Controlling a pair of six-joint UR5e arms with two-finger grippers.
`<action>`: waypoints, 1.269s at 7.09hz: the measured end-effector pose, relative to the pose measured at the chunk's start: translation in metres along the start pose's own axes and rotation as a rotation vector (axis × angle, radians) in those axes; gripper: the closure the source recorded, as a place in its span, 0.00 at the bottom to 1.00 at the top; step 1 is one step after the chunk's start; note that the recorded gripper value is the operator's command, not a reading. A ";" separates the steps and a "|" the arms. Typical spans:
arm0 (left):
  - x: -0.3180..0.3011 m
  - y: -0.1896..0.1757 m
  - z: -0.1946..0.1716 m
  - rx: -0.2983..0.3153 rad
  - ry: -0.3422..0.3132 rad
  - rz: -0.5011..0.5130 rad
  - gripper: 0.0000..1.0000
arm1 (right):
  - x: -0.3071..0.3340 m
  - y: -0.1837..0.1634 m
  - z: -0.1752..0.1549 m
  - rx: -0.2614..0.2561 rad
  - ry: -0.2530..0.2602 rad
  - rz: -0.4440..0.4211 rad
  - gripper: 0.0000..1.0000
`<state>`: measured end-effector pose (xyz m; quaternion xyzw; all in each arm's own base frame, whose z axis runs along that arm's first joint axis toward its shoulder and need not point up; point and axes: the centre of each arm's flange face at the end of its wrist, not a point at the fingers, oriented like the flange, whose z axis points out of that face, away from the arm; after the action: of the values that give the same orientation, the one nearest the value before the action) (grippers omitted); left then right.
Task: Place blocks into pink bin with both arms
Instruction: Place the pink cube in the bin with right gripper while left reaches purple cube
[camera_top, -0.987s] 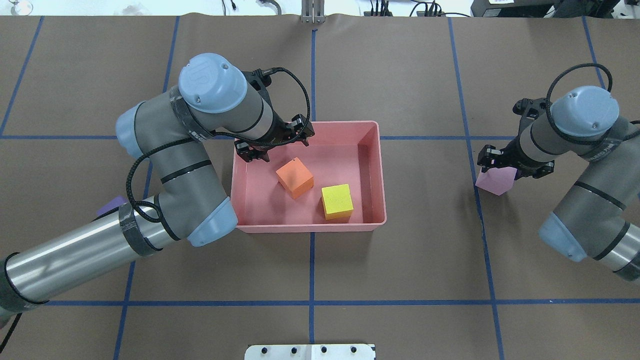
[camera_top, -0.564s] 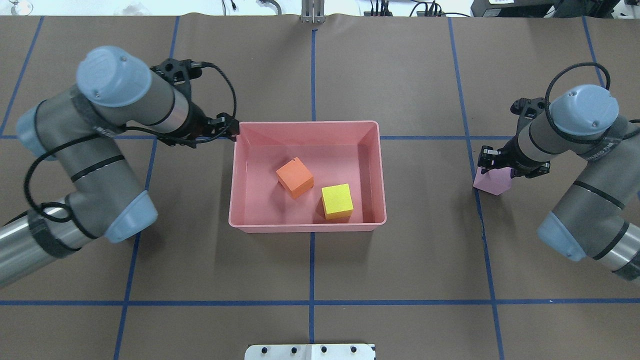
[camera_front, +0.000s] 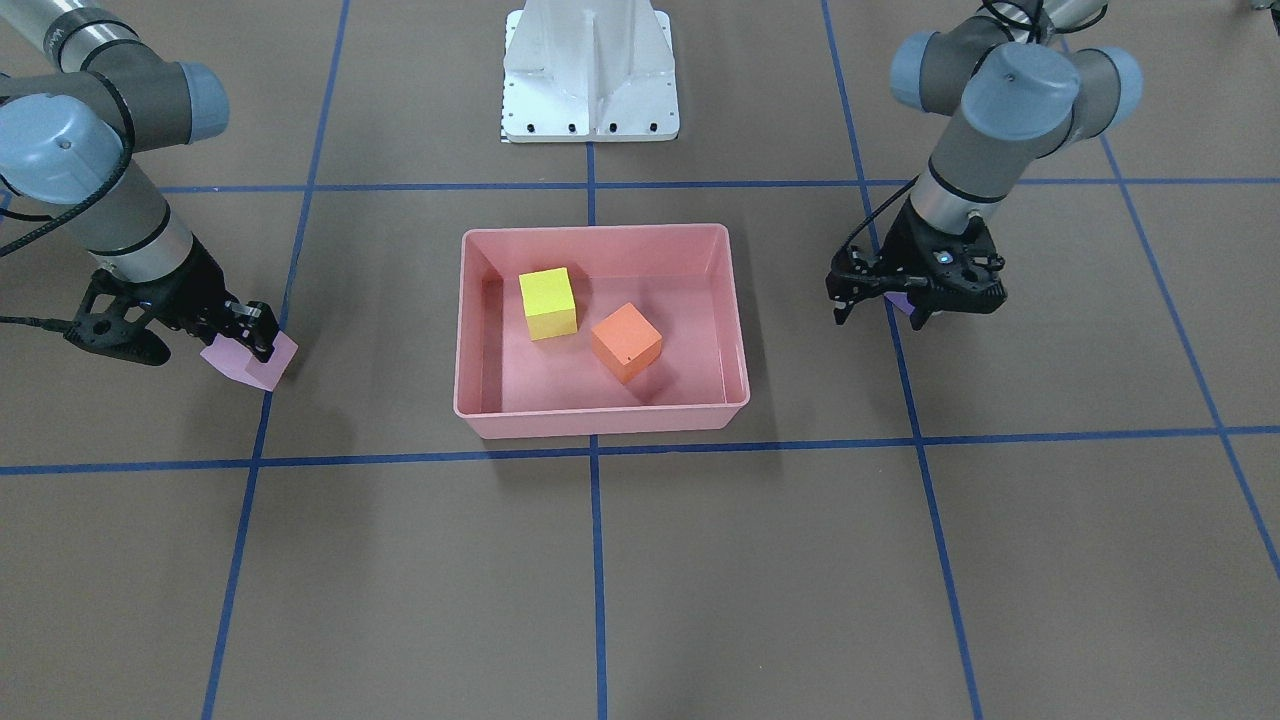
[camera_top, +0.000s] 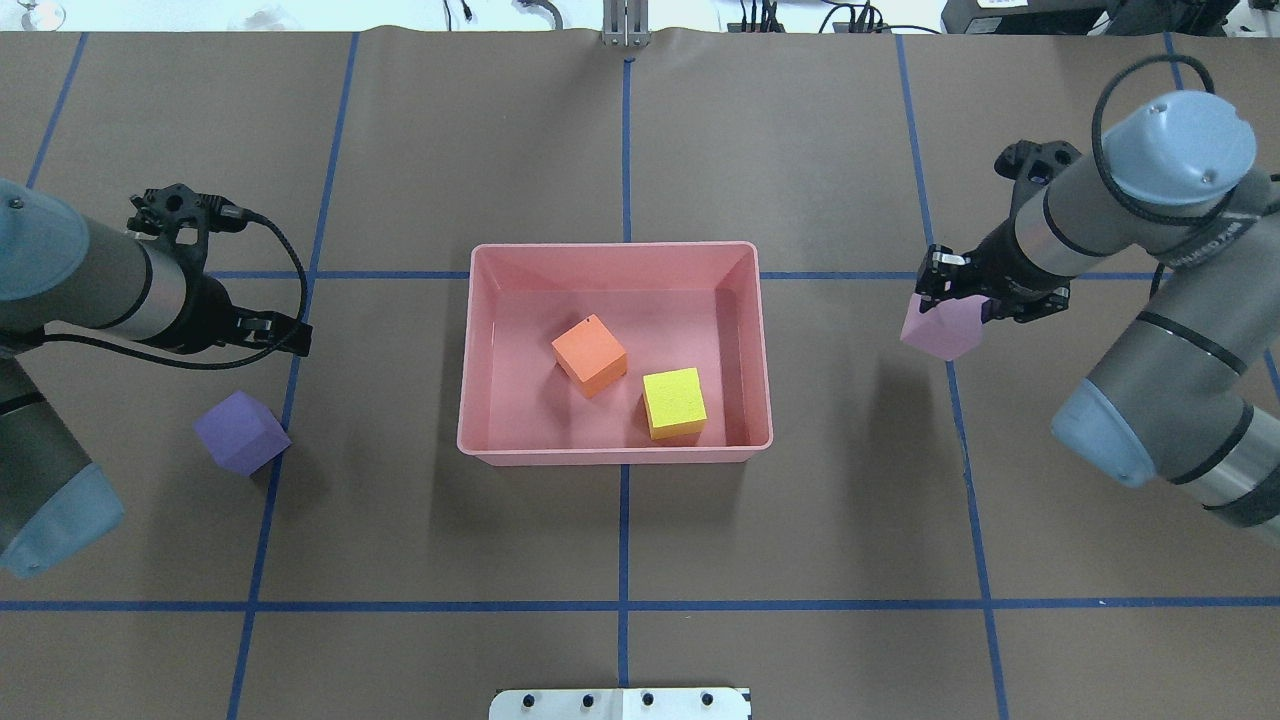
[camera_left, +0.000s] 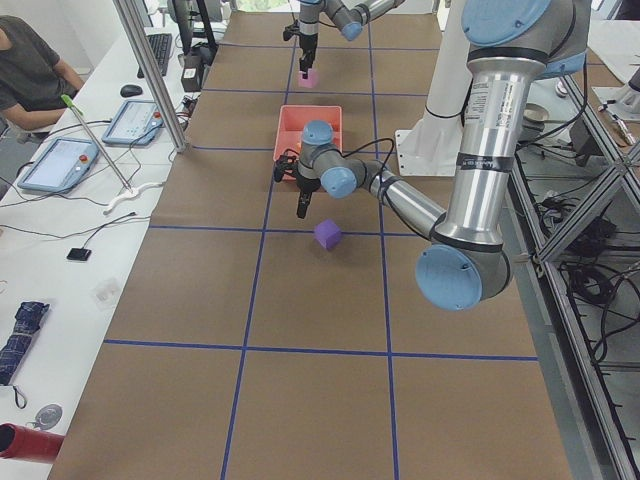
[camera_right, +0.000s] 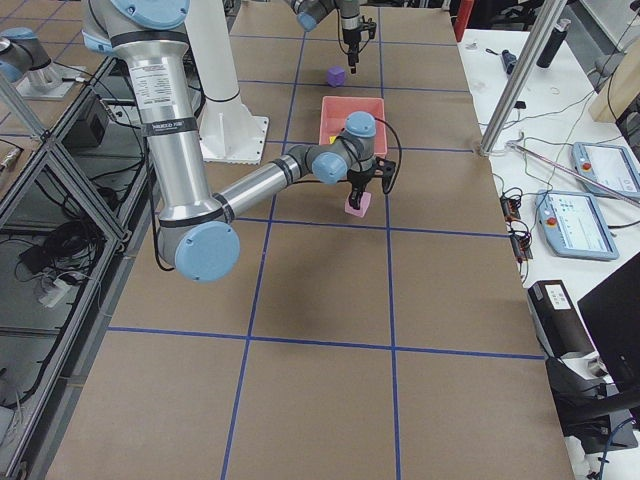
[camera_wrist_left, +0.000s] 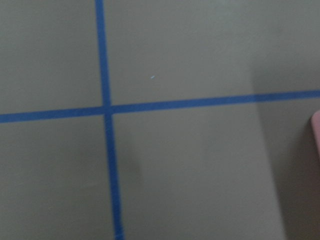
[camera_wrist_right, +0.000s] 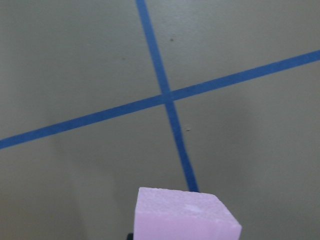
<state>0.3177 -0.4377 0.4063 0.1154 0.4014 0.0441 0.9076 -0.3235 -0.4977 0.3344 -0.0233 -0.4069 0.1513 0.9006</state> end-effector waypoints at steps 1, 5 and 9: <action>-0.012 0.011 0.004 -0.012 -0.010 0.040 0.00 | -0.047 0.006 -0.027 -0.007 -0.006 0.030 1.00; -0.009 0.032 0.021 -0.052 -0.006 0.247 0.00 | -0.155 0.052 -0.022 -0.061 -0.069 0.103 1.00; -0.011 0.039 0.026 -0.075 0.005 0.447 0.00 | -0.193 0.075 0.020 -0.053 -0.082 0.126 0.24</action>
<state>0.3297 -0.4067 0.4405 0.1678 0.3660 0.2594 0.8779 -0.4775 -0.4836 0.1956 -0.0664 -0.4452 0.1979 0.8708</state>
